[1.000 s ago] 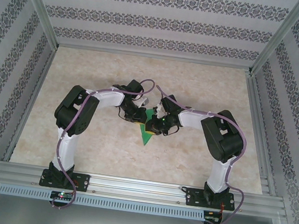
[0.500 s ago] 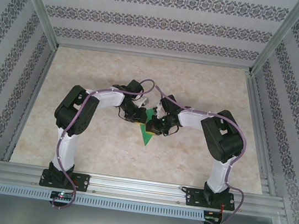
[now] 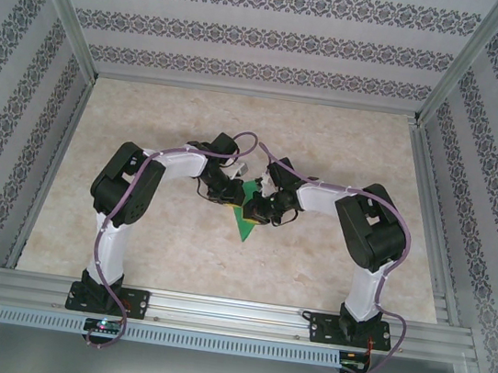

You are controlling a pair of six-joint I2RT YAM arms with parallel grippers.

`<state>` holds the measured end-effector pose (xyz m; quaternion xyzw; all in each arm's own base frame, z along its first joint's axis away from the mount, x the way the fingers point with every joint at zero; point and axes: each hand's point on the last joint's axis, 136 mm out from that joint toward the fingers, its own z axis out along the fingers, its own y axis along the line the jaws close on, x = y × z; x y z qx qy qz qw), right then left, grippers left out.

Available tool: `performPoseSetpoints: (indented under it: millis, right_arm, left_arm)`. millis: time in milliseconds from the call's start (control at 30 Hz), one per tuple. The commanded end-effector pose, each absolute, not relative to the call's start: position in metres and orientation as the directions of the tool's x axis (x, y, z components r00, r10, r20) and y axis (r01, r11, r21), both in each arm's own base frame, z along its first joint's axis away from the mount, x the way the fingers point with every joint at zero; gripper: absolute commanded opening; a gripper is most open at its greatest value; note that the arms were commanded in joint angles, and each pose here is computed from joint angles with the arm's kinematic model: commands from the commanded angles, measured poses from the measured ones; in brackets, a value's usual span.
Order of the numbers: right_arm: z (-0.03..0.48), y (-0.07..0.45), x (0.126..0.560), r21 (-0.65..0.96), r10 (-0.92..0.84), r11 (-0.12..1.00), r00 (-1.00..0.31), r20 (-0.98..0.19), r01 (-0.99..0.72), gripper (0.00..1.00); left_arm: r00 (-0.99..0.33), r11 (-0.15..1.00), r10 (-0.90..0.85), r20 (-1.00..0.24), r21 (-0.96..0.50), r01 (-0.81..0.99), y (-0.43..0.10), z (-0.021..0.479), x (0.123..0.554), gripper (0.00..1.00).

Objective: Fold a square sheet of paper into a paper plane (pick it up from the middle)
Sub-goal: Third fold the triangle at the center of the table.

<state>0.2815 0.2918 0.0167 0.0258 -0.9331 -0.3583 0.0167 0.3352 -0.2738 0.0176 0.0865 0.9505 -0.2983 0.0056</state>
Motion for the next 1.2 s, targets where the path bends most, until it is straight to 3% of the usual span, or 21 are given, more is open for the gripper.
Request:
performPoseSetpoints:
  millis: [0, 400, 967, 1167]
  right_arm:
    - [0.017, 0.284, 0.280, 0.630, -0.048, 0.775, -0.999, -0.014, -0.046, 0.11]
    - [0.009, 0.285, 0.278, 0.628, -0.063, 0.777, -0.998, 0.011, -0.042, 0.12]
    - [0.008, 0.289, 0.273, 0.649, -0.072, 0.759, -0.997, 0.007, -0.050, 0.41]
    - [0.008, 0.290, 0.270, 0.661, -0.072, 0.748, -0.997, 0.006, -0.050, 0.43]
  left_arm:
    - [-0.985, 0.855, 0.172, 0.007, -0.498, 0.146, -0.254, -0.006, 0.319, 0.15]
    - [-0.984, 0.851, 0.177, 0.011, -0.504, 0.147, -0.255, -0.006, 0.318, 0.16]
    - [-0.986, 0.836, 0.169, -0.010, -0.529, 0.149, -0.260, 0.007, 0.322, 0.17]
    - [-0.988, 0.827, 0.149, -0.050, -0.541, 0.152, -0.259, 0.026, 0.331, 0.19]
